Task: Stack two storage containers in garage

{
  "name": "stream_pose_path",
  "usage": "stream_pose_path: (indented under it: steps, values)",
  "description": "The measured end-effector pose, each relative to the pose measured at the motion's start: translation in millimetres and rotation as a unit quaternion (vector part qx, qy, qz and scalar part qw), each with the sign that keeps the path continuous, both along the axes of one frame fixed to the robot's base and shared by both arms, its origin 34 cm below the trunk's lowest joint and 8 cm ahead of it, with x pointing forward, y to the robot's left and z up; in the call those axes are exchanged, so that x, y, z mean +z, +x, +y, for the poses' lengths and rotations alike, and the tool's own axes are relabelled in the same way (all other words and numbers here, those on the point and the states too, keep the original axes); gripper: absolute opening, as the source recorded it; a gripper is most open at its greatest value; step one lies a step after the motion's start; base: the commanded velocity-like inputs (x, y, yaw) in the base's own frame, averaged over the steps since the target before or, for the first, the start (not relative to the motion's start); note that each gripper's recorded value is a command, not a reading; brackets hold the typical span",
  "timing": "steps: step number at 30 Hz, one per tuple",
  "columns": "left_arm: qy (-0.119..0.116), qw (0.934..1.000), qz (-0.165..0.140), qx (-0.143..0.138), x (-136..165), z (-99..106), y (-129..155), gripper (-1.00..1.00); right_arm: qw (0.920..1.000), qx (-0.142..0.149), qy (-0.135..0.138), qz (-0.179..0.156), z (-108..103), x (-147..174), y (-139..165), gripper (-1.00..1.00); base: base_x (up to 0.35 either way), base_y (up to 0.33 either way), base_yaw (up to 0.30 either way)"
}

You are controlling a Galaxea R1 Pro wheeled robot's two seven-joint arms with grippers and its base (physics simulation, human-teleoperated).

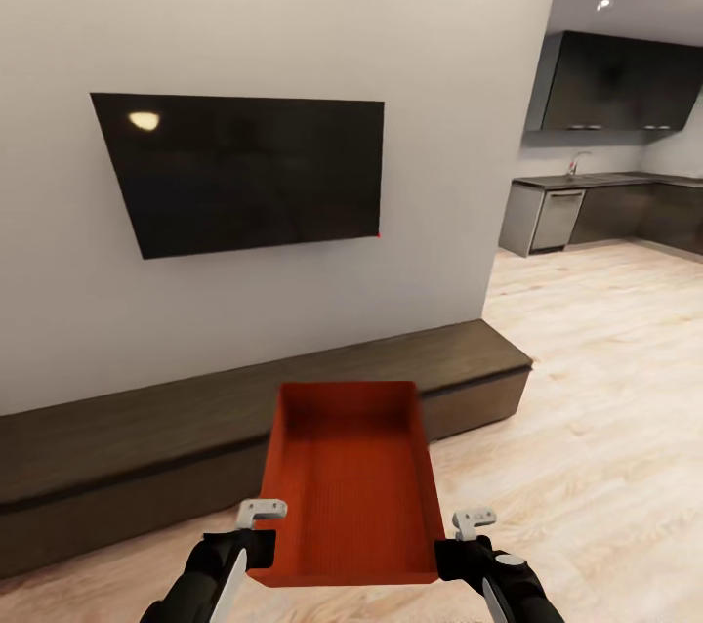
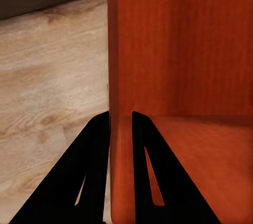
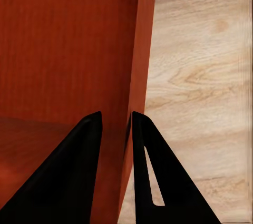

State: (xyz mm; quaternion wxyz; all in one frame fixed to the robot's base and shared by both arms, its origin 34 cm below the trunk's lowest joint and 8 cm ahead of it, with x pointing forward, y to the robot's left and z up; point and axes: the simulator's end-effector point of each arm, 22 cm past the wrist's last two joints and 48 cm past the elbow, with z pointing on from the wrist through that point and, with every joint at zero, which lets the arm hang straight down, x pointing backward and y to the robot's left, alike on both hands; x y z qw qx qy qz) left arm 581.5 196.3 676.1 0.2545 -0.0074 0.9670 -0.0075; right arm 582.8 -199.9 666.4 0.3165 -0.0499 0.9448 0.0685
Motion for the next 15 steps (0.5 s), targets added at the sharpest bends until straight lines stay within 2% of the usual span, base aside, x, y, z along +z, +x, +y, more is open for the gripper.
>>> stream_pose_path:
  steps: [15]
  values:
    - [0.0, 1.0, -0.007, 0.0, 28.0, -0.2, 1.4, -1.0, 1.0, 0.0, 0.0, -0.007, -0.2, 28.1, 1.7, -1.0, 0.0, 0.0, -0.262]
